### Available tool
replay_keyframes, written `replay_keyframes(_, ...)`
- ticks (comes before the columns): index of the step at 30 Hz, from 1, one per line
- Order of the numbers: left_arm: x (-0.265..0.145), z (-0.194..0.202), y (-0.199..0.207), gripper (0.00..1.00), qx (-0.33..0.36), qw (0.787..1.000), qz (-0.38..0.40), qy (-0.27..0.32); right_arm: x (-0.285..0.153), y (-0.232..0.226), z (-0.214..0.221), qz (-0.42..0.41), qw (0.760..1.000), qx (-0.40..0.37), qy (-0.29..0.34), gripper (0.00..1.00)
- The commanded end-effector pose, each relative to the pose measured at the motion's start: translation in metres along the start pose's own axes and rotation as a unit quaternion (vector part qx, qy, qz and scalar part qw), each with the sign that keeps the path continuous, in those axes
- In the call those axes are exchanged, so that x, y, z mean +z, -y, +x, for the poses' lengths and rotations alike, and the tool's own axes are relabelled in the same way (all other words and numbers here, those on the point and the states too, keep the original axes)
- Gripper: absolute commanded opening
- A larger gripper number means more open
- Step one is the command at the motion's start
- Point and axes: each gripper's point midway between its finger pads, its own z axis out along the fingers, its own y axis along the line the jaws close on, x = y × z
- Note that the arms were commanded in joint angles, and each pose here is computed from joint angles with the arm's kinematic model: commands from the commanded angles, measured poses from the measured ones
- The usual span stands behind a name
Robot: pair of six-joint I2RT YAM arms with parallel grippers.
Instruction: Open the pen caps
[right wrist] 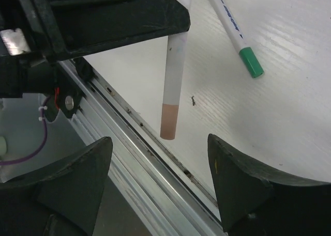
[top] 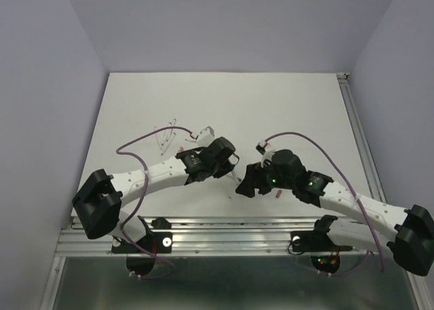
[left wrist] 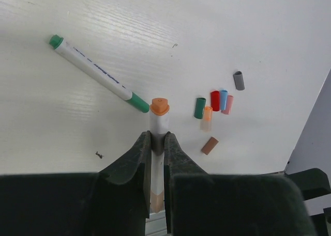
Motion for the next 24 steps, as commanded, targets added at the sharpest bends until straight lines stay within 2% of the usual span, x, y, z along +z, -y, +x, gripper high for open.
replay_keyframes(1, -0.009, -0.016, 0.024, 0.00, -0.019, 0.999, 0.025, 0.025, 0.008, -0.019, -0.018, -0.033, 0.999, -0.013, 0.019, 0.78)
replay_keyframes(3, -0.011, -0.018, 0.027, 0.00, -0.028, 0.999, 0.029, 0.026, 0.010, -0.017, -0.017, -0.026, 0.999, -0.009, 0.016, 0.78)
replay_keyframes(8, -0.012, -0.017, 0.033, 0.00, -0.031, 0.999, 0.036, 0.019, 0.014, -0.016, -0.016, -0.025, 1.000, -0.003, 0.015, 0.67)
replay_keyframes(9, -0.011, -0.016, 0.033, 0.00, -0.031, 0.999, 0.035, 0.018, 0.015, -0.014, -0.017, -0.022, 1.000, -0.002, 0.018, 0.56)
replay_keyframes(11, -0.009, -0.012, 0.032, 0.00, -0.031, 0.999, 0.032, 0.011, 0.016, -0.013, -0.019, -0.020, 1.000, 0.002, 0.023, 0.49)
replay_keyframes(12, -0.008, -0.011, 0.032, 0.00, -0.031, 0.999, 0.031, 0.010, 0.017, -0.014, -0.020, -0.021, 0.999, 0.002, 0.025, 0.40)
replay_keyframes(17, -0.010, -0.011, 0.035, 0.00, -0.030, 0.999, 0.038, 0.008, 0.017, -0.011, -0.022, -0.012, 0.999, 0.008, 0.034, 0.29)
replay_keyframes(20, -0.011, -0.013, 0.035, 0.00, -0.029, 0.999, 0.041, 0.011, 0.016, -0.009, -0.020, -0.007, 0.999, 0.018, 0.031, 0.17)
replay_keyframes(22, -0.011, -0.017, 0.035, 0.00, -0.031, 0.999, 0.040, 0.019, 0.014, -0.011, -0.016, -0.011, 0.999, 0.022, 0.022, 0.05)
replay_keyframes(24, -0.011, -0.033, 0.035, 0.00, -0.035, 0.998, 0.039, 0.039, 0.010, -0.013, -0.004, -0.019, 0.999, 0.033, -0.001, 0.01)
